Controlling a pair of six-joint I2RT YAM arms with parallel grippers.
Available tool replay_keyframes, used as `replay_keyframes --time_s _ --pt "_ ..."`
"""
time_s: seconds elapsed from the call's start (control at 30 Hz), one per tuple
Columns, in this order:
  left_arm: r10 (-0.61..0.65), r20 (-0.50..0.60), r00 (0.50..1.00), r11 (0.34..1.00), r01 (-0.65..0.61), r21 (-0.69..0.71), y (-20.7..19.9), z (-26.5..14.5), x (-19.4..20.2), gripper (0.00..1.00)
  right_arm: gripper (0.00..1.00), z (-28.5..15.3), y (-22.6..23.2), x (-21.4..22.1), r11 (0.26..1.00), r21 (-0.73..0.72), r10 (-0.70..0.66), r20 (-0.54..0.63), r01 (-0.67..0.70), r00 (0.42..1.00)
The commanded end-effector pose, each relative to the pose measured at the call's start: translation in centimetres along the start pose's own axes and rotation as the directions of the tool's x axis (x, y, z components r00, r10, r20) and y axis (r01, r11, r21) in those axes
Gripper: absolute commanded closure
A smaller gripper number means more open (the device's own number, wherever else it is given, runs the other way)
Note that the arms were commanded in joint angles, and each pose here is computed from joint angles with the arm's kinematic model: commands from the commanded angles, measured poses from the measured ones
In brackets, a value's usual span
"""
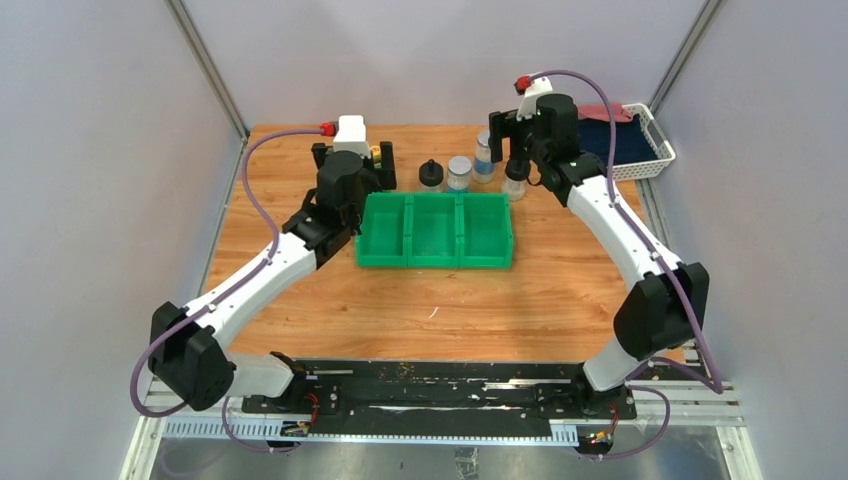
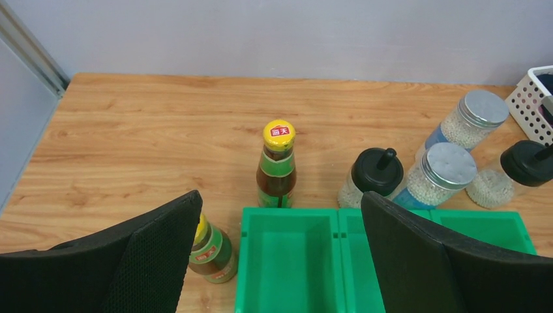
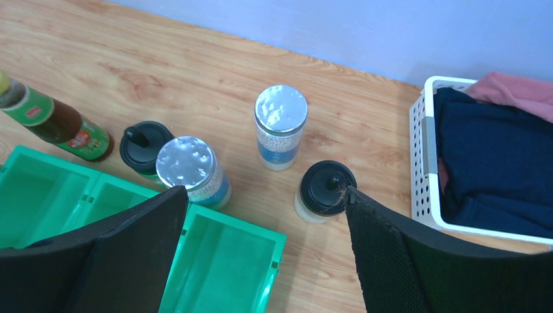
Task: Organize the condiment bottles
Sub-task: Pick up the bottle from the center of the board.
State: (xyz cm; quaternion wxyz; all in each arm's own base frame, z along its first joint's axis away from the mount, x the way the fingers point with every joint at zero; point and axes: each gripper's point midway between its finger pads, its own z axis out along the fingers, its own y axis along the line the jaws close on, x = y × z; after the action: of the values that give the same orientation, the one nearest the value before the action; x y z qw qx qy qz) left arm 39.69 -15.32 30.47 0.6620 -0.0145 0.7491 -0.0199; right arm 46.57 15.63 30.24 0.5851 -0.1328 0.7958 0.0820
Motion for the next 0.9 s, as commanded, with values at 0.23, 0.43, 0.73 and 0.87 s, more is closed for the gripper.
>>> replay_keyframes --time_s 0.23,0.43,0.73,0.87 --pt "-0.010 0.019 1.000 0.998 0.011 -0.064 -0.2 1.2 -2.2 0.00 0.07 2.2 -0.1 1.4 0.998 0.027 -0.046 -0.101 0.049 0.994" --pt "0.072 -0.017 0.997 0.979 -0.074 -0.192 1.4 2.1 -3.2 0.00 0.06 4.3 -0.3 0.7 0.996 0.027 -0.081 -0.128 0.085 0.989" --pt "0.124 -0.081 0.989 0.967 -0.139 -0.213 0.4 4.5 -2.4 0.00 0.05 6.1 -0.9 0.9 0.993 0.056 -0.094 -0.165 0.105 0.982" --pt "0.107 -0.090 0.990 0.972 -0.123 -0.201 0.0 5.0 -1.8 0.00 0.04 6.9 -0.9 2.0 0.994 0.047 -0.091 -0.186 0.102 0.978"
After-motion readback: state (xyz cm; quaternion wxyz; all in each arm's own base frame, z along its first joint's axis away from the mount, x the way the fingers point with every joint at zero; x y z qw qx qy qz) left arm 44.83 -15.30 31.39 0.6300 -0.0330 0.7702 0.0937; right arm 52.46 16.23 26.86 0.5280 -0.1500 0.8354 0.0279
